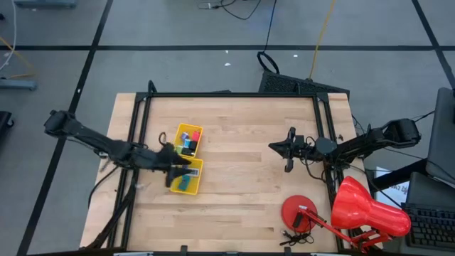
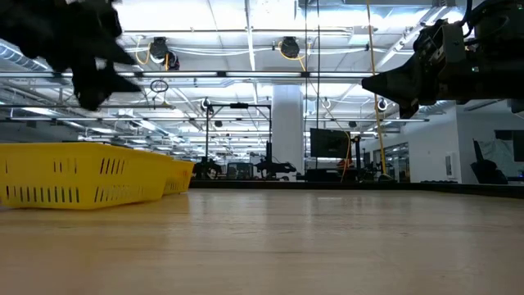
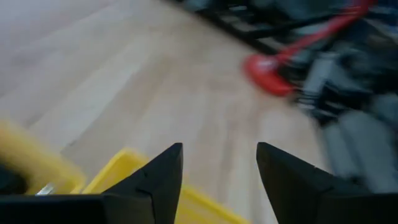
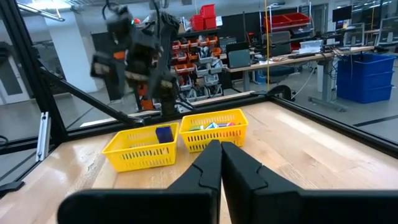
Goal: Pick & Place Office items
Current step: Return to Home Position
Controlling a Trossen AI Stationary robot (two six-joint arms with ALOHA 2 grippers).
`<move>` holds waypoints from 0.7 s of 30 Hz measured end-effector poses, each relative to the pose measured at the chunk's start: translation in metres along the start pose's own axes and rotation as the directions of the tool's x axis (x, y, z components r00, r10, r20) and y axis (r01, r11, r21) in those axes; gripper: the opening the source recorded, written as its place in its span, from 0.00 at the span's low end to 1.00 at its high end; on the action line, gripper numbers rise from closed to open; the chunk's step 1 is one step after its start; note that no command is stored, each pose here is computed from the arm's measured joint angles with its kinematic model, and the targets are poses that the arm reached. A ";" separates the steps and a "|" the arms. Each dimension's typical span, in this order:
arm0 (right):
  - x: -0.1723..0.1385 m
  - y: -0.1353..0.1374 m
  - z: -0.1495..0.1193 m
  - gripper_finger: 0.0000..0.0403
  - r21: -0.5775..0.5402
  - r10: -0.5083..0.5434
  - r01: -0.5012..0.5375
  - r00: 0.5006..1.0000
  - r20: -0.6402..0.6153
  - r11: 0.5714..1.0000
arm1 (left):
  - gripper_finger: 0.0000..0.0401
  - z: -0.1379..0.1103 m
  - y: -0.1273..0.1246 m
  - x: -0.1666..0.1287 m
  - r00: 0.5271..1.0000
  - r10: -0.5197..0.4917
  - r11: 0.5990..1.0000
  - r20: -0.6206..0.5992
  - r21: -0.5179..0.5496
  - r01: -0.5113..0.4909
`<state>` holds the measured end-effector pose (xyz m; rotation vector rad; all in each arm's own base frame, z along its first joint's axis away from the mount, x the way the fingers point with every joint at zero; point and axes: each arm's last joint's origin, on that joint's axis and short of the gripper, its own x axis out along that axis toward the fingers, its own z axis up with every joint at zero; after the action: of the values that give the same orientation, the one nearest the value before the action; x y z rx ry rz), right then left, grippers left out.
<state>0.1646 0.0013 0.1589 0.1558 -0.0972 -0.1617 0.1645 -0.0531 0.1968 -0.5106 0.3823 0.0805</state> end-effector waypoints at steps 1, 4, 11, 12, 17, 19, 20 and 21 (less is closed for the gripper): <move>0.000 0.000 0.000 0.00 0.000 0.000 0.000 1.000 0.000 1.000 | 0.52 0.005 -0.002 -0.006 0.999 -0.054 0.998 0.004 0.034 0.054; 0.000 0.000 0.000 0.00 -0.002 0.000 0.000 1.000 0.000 1.000 | 0.53 0.013 -0.001 -0.027 0.981 -0.191 0.953 -0.014 0.236 0.189; 0.000 0.000 0.000 0.00 -0.011 0.000 0.000 1.000 0.000 1.000 | 0.54 0.015 0.015 -0.062 0.976 -0.208 0.810 0.065 0.570 0.135; 0.000 0.000 0.000 0.00 -0.008 0.000 0.000 1.000 0.001 1.000 | 0.54 0.012 0.018 -0.063 0.977 -0.189 0.813 0.098 0.574 0.100; 0.000 0.000 0.000 0.00 -0.001 0.000 0.000 1.000 0.001 1.000 | 0.54 -0.013 0.039 -0.054 0.961 -0.160 0.862 0.226 0.507 0.024; 0.000 0.000 0.000 0.00 0.000 0.001 -0.001 1.000 0.001 1.000 | 0.54 -0.023 0.046 -0.050 0.949 -0.171 0.883 0.264 0.468 0.029; 0.000 0.000 0.000 0.00 0.000 0.001 -0.001 1.000 0.001 1.000 | 0.54 -0.028 0.049 -0.048 0.944 -0.182 0.885 0.274 0.464 0.036; 0.000 0.000 0.000 0.00 0.000 0.001 -0.001 1.000 0.001 1.000 | 0.54 -0.031 0.051 -0.047 0.940 -0.193 0.886 0.281 0.462 0.044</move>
<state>0.1646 0.0013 0.1590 0.1559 -0.0984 -0.1608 0.1017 -0.0225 0.1663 -0.0526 0.0398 -0.0472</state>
